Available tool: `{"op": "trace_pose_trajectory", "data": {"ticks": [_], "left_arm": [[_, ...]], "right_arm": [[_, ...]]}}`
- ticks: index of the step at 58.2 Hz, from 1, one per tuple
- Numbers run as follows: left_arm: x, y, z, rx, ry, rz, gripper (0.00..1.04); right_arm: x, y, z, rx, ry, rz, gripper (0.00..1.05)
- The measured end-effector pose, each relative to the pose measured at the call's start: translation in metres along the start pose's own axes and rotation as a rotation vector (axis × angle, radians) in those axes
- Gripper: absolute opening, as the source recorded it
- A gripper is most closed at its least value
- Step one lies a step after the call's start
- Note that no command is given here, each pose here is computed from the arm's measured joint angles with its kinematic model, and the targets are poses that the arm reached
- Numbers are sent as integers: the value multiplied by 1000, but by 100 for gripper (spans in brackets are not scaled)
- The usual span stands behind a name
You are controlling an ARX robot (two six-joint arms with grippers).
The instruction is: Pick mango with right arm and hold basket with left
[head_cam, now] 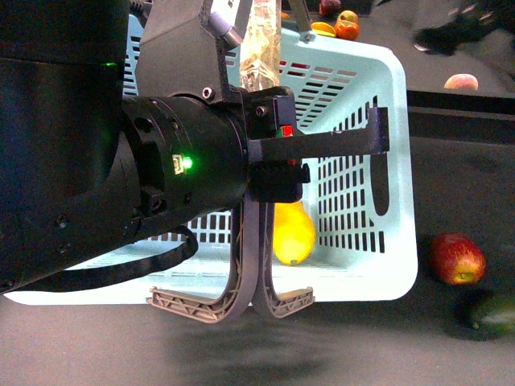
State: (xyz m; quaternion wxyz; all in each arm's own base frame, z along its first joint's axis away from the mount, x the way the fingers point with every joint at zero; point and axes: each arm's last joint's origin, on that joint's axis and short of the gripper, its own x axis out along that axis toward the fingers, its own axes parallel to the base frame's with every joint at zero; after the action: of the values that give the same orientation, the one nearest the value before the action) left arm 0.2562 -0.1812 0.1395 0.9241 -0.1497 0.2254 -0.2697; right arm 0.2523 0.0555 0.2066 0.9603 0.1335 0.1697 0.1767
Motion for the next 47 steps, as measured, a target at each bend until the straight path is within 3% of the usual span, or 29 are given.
{"op": "trace_pose_trajectory", "data": {"ticks": [9,18,41,47], "left_arm": [[0,0,0,0,0,0,5],[0,0,0,0,1,-3,5],[0,0,0,0,1,-3,5],[0,0,0,2,0,0,5]], "right_arm": [[-62,-16,4,-17,-98,-147,97],[-100,-29,-10,13,-122,-270,97],[-108,-30,-12,11,-138,-287,97],[-107,-26,-20,-142,-290,-364,82]]}}
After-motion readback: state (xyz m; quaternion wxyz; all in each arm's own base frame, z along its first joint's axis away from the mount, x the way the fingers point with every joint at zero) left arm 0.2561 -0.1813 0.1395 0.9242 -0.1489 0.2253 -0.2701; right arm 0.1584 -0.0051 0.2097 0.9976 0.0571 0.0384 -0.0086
